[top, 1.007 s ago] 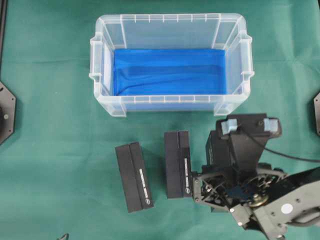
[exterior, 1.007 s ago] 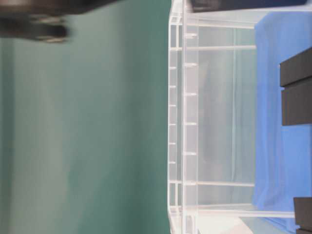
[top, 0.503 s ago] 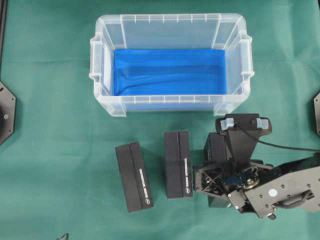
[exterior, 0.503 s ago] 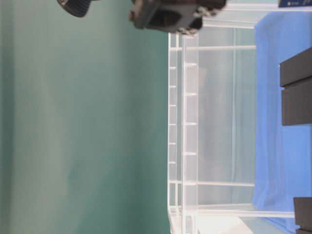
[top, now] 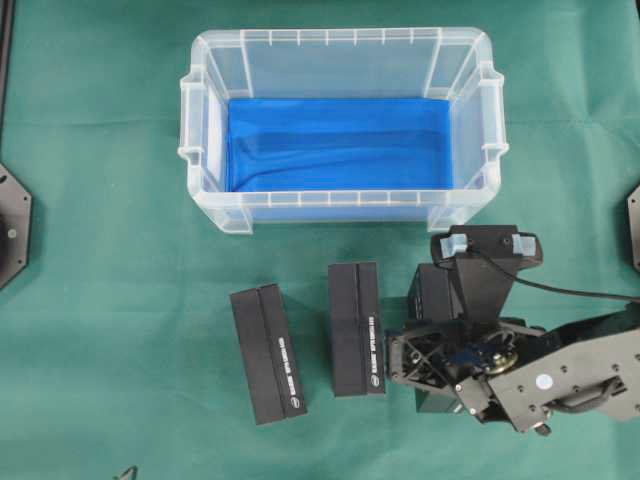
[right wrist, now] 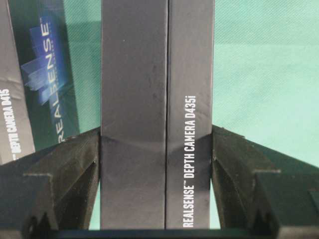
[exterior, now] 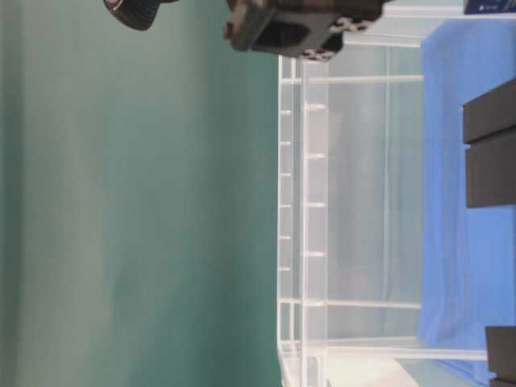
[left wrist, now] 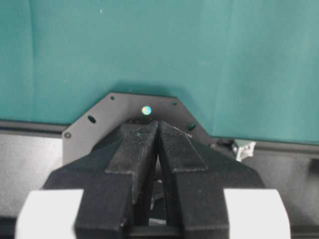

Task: Take the box out of the case with the right arm.
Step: 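Set the box upright right of the other boxes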

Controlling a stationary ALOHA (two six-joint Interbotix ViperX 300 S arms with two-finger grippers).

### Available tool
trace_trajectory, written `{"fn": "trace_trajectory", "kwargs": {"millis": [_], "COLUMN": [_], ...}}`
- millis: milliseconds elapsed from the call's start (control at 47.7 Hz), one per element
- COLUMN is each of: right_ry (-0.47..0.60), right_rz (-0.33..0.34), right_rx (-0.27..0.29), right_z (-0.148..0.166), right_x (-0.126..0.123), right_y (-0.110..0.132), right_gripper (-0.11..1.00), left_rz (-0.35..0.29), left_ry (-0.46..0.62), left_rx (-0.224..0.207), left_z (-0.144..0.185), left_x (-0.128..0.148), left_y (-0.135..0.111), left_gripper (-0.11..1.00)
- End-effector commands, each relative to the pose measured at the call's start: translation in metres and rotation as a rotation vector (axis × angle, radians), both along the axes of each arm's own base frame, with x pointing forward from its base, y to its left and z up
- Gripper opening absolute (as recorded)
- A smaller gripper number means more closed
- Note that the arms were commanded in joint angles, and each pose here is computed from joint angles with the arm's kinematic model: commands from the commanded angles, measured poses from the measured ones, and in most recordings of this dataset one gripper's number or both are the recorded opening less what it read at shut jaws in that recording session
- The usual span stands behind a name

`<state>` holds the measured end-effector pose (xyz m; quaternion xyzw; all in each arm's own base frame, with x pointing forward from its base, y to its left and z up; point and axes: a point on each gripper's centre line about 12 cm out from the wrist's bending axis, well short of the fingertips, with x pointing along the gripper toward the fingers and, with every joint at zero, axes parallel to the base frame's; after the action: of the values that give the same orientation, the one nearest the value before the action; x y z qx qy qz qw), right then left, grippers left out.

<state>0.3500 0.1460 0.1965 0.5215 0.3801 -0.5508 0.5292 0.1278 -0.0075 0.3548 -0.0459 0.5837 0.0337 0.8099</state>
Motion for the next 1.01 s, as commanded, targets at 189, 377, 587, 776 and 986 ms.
{"fn": "trace_trajectory", "kwargs": {"millis": [189,377,587,776,986], "right_ry": [-0.046,-0.038,-0.046,-0.058,-0.051], "right_rz": [0.006,0.001,-0.005,-0.022,-0.03], "right_rx": [0.025,0.019,0.021,0.015,-0.02], "right_z": [0.015,0.018,0.031,0.068,0.125], "right_x": [0.004,0.003,0.0,-0.007,-0.016], "right_y": [0.003,0.002,0.0,-0.005,-0.013], "right_gripper": [0.85,0.9,0.89,0.89,0.89], "left_rz": [0.0,0.0,0.0,0.0,0.001], "left_ry": [-0.009,-0.008,-0.005,-0.005,-0.005], "left_rx": [0.001,0.001,0.001,0.001,0.003], "left_z": [0.003,0.002,0.002,0.002,0.002], "left_x": [0.001,0.001,0.002,0.002,0.002], "left_y": [0.0,0.0,0.0,0.0,0.0], "left_gripper": [0.0,0.0,0.0,0.0,0.0]}}
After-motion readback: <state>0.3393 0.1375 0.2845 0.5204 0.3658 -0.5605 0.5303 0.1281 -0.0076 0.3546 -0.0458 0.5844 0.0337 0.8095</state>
